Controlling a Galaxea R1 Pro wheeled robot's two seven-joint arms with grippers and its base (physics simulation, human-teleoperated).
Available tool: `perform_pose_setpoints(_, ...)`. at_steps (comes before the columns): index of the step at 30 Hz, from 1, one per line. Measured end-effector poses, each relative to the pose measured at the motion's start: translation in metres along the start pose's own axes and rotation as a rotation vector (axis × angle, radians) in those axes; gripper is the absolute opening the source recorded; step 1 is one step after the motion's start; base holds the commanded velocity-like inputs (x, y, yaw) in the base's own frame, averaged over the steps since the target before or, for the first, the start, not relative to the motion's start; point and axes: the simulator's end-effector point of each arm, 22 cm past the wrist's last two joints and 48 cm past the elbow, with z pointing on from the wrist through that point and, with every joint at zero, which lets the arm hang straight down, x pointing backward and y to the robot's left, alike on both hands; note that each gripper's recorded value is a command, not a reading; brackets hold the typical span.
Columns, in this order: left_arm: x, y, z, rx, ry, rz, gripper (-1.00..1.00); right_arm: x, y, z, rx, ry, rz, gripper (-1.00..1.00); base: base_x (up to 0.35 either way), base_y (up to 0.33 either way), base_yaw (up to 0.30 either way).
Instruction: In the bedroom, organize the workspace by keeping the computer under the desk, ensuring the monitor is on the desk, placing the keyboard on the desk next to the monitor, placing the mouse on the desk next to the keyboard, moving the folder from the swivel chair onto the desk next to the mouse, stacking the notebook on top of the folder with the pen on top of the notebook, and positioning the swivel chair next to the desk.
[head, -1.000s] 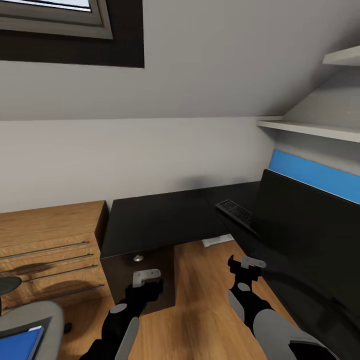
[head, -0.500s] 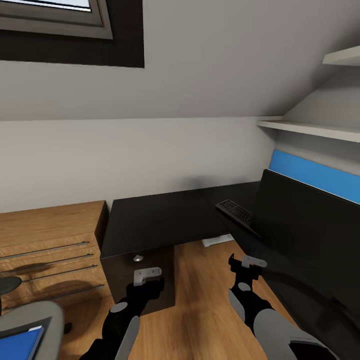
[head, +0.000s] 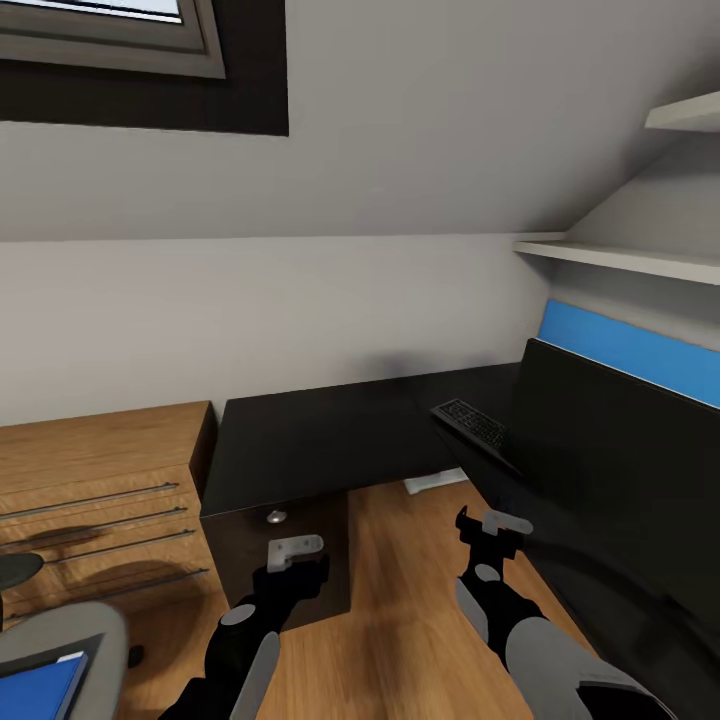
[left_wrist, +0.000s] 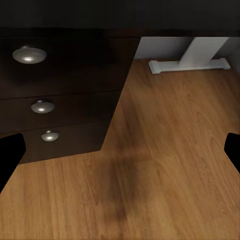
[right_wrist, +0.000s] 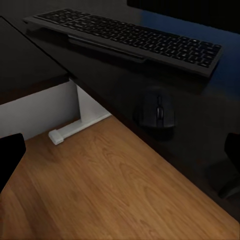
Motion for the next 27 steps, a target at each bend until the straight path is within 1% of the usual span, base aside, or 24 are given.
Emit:
perform_pose_setpoints(11,0.000,0.000,0.000,-0.001,0.000,-0.001,1.00,-0.001,-0.002,0.001,0.001,-0.002,-0.002,1.00,0.000,0.000,0.000)
perform_pose_setpoints(27,0.018,0.005,0.015,-0.002,0.002,0.001,1.00,0.019,0.003,0.008,-0.003,-0.004,-0.001,1.00,0.000,0.000,0.000)
